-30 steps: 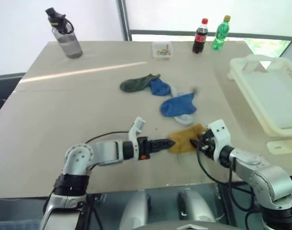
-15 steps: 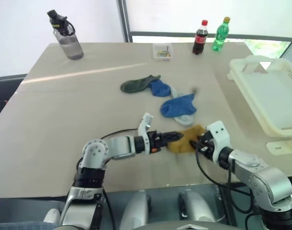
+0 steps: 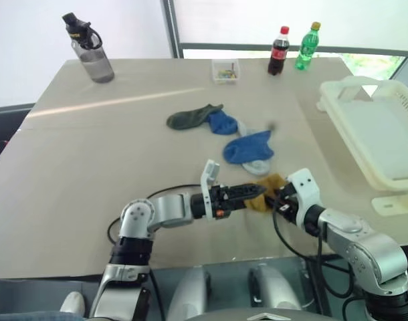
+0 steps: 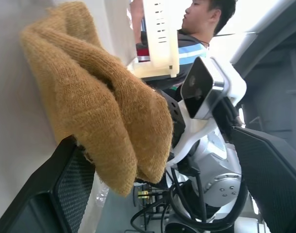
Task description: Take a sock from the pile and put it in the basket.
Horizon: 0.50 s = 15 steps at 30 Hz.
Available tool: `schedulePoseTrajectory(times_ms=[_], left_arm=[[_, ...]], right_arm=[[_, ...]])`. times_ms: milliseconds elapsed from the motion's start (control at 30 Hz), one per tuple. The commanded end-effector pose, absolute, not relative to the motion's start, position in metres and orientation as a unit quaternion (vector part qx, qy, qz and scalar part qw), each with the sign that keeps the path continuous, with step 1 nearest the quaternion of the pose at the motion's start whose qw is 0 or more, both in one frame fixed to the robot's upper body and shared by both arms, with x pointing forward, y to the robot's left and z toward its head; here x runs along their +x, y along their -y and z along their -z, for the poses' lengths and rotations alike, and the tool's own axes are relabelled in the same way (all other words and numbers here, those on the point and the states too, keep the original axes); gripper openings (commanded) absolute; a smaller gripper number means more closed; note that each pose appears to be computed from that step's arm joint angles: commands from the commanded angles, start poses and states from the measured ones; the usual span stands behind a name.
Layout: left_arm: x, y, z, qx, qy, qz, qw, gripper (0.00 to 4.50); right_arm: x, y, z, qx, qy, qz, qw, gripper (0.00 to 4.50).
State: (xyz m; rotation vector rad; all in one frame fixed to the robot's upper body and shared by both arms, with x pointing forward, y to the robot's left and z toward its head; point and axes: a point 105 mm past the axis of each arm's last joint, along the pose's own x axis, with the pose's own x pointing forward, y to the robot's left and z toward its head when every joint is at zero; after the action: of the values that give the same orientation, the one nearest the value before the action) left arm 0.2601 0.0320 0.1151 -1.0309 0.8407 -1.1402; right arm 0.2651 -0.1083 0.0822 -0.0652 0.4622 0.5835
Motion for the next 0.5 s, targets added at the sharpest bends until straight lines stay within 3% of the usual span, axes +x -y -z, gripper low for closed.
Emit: schedulePoseTrajectory(times_ms=[33, 500], left_arm=[[0.261, -0.029, -0.128, -0.462, -0.345, 0.522, 0.629, 4.50], [0.262, -0.029, -0.127, -0.463, -0.342, 0.526, 0.626, 4.50]], right_arm=[[0.262, 0.103, -0.086, -0.030, -0.218, -0.297, 0.929, 1.81], [0.247, 0.116, -0.151, 0.019, -0.115, -0.355, 0.928, 1.81]])
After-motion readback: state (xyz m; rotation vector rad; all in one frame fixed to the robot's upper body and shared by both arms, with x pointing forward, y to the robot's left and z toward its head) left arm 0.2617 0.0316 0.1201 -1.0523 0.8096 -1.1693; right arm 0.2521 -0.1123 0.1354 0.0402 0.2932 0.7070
